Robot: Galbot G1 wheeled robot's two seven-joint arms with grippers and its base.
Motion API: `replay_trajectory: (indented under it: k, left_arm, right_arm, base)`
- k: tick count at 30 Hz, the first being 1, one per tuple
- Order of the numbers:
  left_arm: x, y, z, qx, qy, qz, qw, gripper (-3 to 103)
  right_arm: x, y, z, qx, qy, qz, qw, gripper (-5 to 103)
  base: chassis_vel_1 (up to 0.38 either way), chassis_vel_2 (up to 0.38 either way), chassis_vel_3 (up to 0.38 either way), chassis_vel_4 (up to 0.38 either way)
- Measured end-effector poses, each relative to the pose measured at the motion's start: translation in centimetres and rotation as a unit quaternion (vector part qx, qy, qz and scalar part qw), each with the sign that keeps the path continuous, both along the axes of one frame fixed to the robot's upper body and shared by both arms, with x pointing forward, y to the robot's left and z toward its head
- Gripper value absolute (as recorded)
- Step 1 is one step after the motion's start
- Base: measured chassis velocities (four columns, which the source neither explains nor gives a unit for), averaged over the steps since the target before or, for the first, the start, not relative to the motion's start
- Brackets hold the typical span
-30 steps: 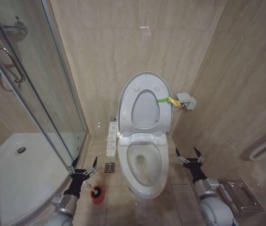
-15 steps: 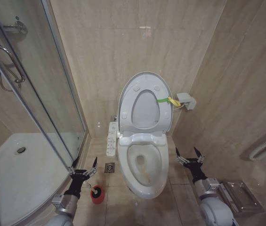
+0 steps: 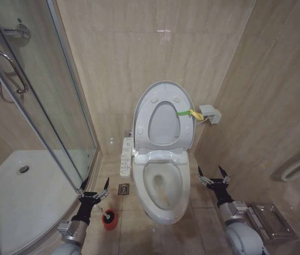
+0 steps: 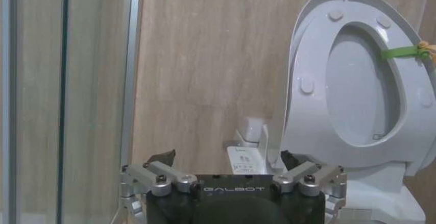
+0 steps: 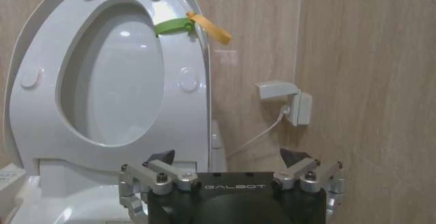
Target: Open the toilet lid, clean the toilet bowl with a toilet brush, close the toilet lid, and flush.
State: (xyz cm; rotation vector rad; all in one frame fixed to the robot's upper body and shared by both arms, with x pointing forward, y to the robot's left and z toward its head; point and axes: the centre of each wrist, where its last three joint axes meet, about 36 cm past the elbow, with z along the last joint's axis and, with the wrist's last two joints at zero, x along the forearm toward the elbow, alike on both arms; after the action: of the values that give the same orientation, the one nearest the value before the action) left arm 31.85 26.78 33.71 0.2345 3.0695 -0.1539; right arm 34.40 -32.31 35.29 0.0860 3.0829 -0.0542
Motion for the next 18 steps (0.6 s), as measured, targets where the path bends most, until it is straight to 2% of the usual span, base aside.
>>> replay_trajectory:
  k: [18]
  left_arm:
    - [0.01, 0.02, 0.02, 0.0, 0.0, 0.0, 1.0, 100]
  right_arm:
    - [0.0, 0.0, 0.0, 0.0, 0.0, 0.0, 1.0, 100]
  base:
    - [0.0, 0.0, 0.0, 0.0]
